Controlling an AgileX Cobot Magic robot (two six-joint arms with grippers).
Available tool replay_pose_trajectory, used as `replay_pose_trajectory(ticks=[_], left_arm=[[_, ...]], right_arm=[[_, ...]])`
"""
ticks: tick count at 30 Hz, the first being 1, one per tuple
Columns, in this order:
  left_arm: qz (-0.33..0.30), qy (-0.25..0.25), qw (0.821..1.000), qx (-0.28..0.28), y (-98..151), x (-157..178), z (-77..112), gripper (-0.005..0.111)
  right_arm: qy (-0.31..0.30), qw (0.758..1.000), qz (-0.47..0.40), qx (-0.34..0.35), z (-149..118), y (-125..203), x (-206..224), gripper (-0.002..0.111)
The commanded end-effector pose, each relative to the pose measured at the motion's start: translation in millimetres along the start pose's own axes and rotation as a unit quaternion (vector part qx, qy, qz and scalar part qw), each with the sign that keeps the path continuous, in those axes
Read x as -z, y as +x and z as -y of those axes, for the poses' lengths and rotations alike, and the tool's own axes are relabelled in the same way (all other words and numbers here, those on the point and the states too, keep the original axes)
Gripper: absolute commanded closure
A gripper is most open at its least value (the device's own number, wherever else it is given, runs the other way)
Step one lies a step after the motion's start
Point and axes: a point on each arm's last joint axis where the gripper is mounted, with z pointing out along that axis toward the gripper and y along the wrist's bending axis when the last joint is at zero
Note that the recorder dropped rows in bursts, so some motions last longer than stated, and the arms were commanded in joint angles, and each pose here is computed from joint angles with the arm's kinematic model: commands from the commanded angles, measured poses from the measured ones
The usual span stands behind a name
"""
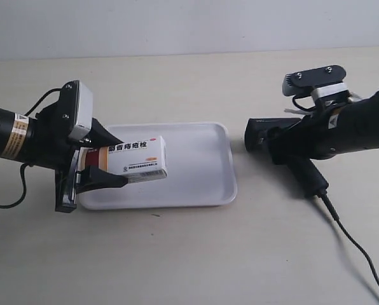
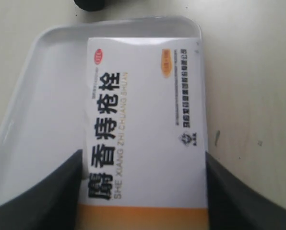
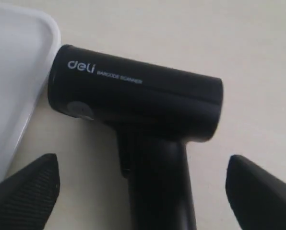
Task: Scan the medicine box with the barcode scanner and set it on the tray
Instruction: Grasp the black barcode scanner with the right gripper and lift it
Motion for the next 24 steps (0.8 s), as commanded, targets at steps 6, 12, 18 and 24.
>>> replay_pose_trajectory(ticks=[6, 12, 18, 24], left_arm=[[0.022, 0.007, 1.000, -0.003, -4, 0, -3.5, 0.107], [0.019, 0.006, 1.000, -0.002, -3, 0, -3.5, 0.107], [0.016, 0.006, 1.000, -0.001, -2, -1, -3.5, 0.107], [0.014, 0.010, 1.000, 0.006, -2, -1, -2.9, 0.107]], right_arm=[[0.000, 0.998, -0.022, 0.057, -1, -12, -44, 0.024], [-0.001, 0.994, -0.029, 0.105, -1, -12, -48, 0.051], [0.002, 0.992, -0.033, 0.122, -1, -19, -30, 0.088], [0.023, 0.983, -0.011, 0.180, 1, -39, 27, 0.108]])
